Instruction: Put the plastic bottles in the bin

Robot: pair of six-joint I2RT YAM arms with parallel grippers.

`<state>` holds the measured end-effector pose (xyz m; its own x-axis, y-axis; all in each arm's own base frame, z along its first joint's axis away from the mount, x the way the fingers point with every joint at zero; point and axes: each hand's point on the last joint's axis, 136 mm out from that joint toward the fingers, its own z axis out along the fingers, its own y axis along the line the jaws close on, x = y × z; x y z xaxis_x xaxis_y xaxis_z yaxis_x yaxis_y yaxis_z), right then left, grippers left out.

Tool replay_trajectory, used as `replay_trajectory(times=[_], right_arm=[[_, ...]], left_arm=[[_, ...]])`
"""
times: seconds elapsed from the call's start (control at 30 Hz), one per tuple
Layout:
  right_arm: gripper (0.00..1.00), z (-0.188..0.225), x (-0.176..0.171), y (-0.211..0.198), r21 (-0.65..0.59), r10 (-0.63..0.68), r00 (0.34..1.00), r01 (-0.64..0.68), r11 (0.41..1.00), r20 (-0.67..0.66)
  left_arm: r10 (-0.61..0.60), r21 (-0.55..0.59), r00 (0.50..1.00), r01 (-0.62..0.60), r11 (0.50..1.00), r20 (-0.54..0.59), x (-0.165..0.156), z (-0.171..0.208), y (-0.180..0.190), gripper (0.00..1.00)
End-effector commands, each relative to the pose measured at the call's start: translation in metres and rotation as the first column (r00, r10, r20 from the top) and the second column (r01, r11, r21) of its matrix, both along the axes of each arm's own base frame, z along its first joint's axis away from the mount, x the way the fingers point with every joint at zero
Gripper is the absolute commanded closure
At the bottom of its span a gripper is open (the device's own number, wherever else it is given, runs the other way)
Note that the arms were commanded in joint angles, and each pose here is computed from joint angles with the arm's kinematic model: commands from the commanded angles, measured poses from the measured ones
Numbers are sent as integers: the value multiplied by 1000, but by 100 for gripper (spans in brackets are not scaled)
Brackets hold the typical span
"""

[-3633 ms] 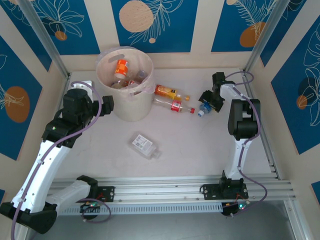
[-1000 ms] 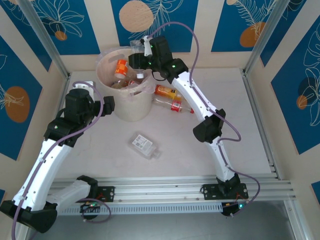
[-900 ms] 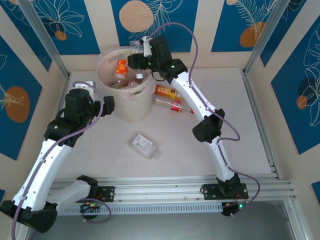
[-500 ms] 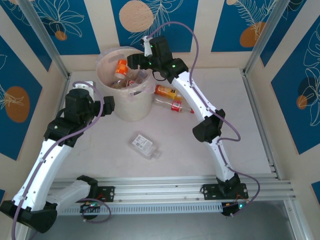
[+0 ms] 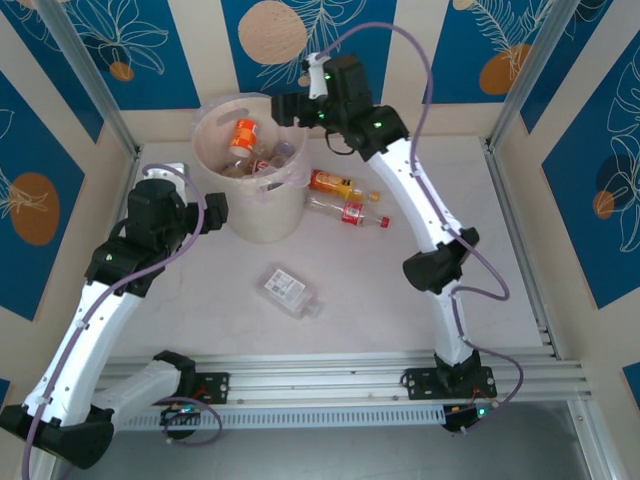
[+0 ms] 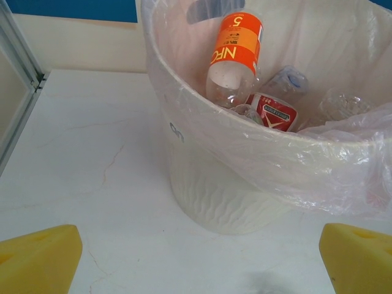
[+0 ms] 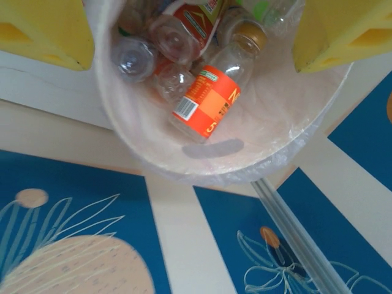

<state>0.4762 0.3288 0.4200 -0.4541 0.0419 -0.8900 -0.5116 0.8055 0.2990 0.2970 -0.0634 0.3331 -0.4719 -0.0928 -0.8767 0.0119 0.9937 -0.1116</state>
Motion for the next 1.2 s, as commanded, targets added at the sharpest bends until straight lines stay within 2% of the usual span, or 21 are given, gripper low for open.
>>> replay_trajectory(times=[0.0, 0.3, 0.47, 0.67, 0.97, 1.17], right_arm=[[15, -6, -1, -47, -35, -99, 993, 97, 995, -58], [15, -127, -1, -130, -141, -232, 905, 193, 971, -358], [14, -186, 14, -153, -184, -218, 863, 148, 972, -455], [11, -243, 28, -161, -285, -209, 829, 64, 956, -518], [3, -293, 8, -156, -173, -103, 764, -11, 985, -636], [0, -316, -9, -156, -143, -69, 731, -40, 989, -679]], left_arm=[[24, 3, 999, -24, 1000, 33, -6, 12, 7, 0], [27, 2, 999, -27, 1000, 38, -8, 14, 9, 1], [26, 2, 999, -26, 1000, 36, -7, 15, 8, 0], [22, 5, 999, -22, 1000, 35, -9, 18, 9, 0], [27, 3, 999, -27, 1000, 30, -9, 17, 9, 0], [22, -3, 999, -22, 1000, 27, -8, 16, 7, 0]])
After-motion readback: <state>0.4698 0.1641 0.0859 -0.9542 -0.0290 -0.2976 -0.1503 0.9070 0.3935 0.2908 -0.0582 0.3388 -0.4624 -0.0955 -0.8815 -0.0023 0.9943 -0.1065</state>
